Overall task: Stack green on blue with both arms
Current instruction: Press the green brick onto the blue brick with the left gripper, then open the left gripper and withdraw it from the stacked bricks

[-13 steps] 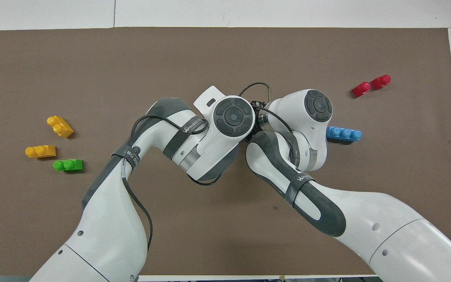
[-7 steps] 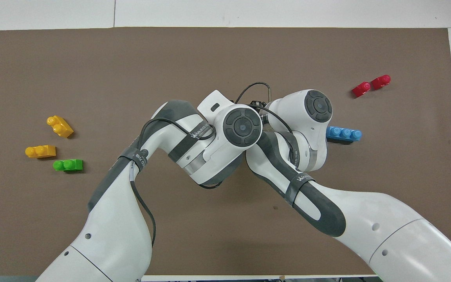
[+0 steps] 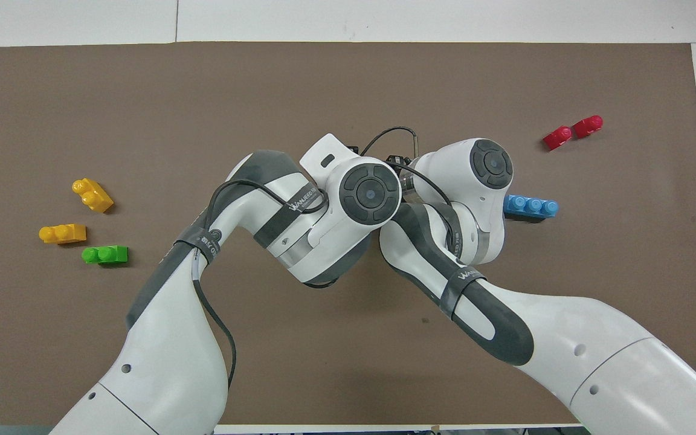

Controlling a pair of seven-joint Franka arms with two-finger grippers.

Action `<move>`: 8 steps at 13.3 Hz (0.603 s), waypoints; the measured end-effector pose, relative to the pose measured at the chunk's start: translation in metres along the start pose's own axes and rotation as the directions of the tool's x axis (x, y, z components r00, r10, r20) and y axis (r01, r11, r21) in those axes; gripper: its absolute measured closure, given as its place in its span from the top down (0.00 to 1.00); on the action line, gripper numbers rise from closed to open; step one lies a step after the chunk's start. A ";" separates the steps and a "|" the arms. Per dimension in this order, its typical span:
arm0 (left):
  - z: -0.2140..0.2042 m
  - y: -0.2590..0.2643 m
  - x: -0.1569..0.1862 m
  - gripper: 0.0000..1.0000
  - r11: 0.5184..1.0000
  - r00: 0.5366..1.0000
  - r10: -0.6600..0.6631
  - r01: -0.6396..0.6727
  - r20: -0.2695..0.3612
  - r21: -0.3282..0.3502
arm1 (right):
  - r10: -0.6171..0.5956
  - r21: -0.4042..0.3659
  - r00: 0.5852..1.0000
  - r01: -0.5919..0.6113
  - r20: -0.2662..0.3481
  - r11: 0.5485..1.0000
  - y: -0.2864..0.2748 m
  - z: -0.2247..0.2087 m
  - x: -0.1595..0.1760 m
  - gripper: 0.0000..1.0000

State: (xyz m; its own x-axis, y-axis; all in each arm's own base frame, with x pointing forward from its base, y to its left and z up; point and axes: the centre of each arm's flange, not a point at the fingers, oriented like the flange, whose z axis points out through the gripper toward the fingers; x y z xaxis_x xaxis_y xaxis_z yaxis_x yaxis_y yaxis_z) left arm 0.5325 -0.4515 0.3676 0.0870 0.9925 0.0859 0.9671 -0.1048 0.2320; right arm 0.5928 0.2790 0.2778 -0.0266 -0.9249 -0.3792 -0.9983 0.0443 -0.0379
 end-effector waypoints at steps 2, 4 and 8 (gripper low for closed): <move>-0.020 0.017 0.025 1.00 1.000 1.000 -0.014 0.014 0.003 -0.027 | 0.000 0.000 1.000 0.000 0.000 1.000 0.000 0.000 0.000 0.34; -0.039 0.039 0.068 1.00 0.999 1.000 -0.019 0.020 0.012 -0.039 | 0.001 0.001 1.000 -0.001 -0.001 1.000 0.000 0.001 0.001 0.39; -0.046 0.062 0.143 1.00 0.999 0.999 0.046 -0.046 -0.013 0.001 | 0.004 0.001 1.000 -0.004 -0.004 1.000 0.002 0.004 0.004 0.70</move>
State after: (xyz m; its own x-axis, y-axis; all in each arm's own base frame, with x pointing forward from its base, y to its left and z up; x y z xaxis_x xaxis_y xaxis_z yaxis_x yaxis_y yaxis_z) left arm 0.5939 -0.3195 0.4387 0.1283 0.9857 0.1088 0.9622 -0.1503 0.2272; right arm 0.5914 0.2772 0.2726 -0.0308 -0.9263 -0.3754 -0.9981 0.0483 -0.0373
